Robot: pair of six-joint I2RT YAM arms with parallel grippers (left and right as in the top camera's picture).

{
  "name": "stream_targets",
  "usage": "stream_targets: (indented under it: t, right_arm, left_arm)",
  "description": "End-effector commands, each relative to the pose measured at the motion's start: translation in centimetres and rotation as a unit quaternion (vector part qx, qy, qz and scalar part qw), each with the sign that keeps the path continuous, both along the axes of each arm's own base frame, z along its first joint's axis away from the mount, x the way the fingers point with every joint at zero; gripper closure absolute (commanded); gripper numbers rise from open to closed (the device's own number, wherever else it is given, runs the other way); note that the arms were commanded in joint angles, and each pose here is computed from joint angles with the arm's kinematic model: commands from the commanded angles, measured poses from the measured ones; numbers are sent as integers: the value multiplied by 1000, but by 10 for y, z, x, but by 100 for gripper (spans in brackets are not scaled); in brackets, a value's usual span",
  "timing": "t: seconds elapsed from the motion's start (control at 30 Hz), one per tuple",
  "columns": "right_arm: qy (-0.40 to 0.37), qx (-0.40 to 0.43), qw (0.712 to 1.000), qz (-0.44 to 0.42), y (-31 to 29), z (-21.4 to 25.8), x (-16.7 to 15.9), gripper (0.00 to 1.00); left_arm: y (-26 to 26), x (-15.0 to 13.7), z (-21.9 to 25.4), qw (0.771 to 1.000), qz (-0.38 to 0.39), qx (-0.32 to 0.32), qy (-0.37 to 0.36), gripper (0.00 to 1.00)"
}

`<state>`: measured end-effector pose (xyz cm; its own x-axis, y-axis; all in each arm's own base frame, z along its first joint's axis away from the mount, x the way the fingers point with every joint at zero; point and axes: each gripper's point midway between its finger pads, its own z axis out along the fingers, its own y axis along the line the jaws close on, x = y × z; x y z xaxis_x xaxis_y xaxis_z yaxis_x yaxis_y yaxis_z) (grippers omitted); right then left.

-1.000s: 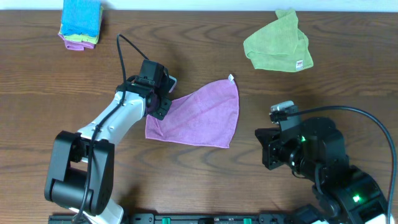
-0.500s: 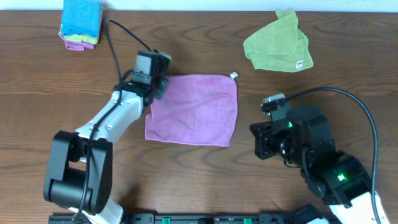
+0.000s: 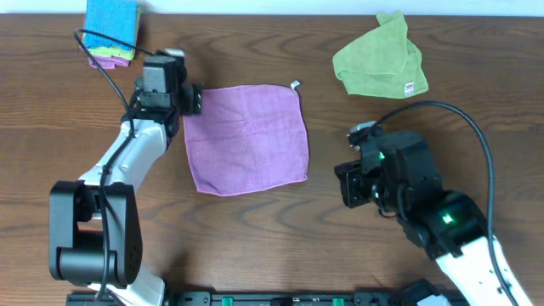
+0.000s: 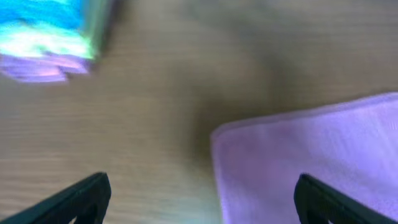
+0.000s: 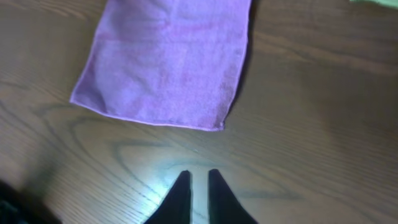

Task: Fold the cloth

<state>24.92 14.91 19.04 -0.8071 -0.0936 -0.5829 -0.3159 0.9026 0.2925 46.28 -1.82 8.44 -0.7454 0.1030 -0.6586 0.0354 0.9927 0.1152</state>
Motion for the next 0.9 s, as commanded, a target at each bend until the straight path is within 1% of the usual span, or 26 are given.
stream_targets:
  t: [0.0, 0.07, 0.1, 0.17, 0.2, 0.27, 0.3, 0.37, 0.43, 0.57, 0.7, 0.87]
  right_arm:
    - [16, -19, 1000, -11, -6, -13, 13, 80]
    - [38, -24, 999, -17, -10, -26, 20, 69]
    - [53, -16, 998, -6, -11, -34, 24, 66]
    - [68, 10, 998, 15, -11, -42, 32, 58]
    - [71, 20, 997, 22, -13, -45, 37, 51]
    - [71, 48, 996, 36, -19, -53, 52, 30]
    - [68, 62, 995, 47, -18, -56, 59, 27]
    - [70, 105, 989, 70, -11, -64, 70, 25]
    - [83, 149, 981, 94, 2, -77, 80, 24]
    - [92, 218, 961, 139, 27, -96, 91, 25]
    - [110, 234, 957, 130, 33, -120, 101, 24]
    - [122, 234, 956, 132, 37, -138, 102, 21]
  left_arm:
    - [-28, -17, -3, 996, -15, -85, 39, 5]
    - [-31, -34, -6, 990, 7, -117, 75, 5]
    - [-31, -46, -5, 987, 21, -129, 96, 5]
    - [-30, -58, 1, 985, 32, -134, 108, 5]
    - [-29, -63, 8, 984, 36, -137, 107, 5]
    - [-29, -70, 31, 985, 36, -141, 91, 5]
    - [-28, -72, 39, 985, 38, -145, 83, 5]
    - [-31, -79, 55, 984, 38, -159, 74, 5]
    - [-39, -90, 61, 980, 25, -181, 84, 5]
    - [-53, -106, 57, 970, 5, -212, 121, 5]
    - [-54, -110, 55, 968, 5, -213, 129, 5]
    - [-56, -111, 55, 967, 0, -219, 131, 5]
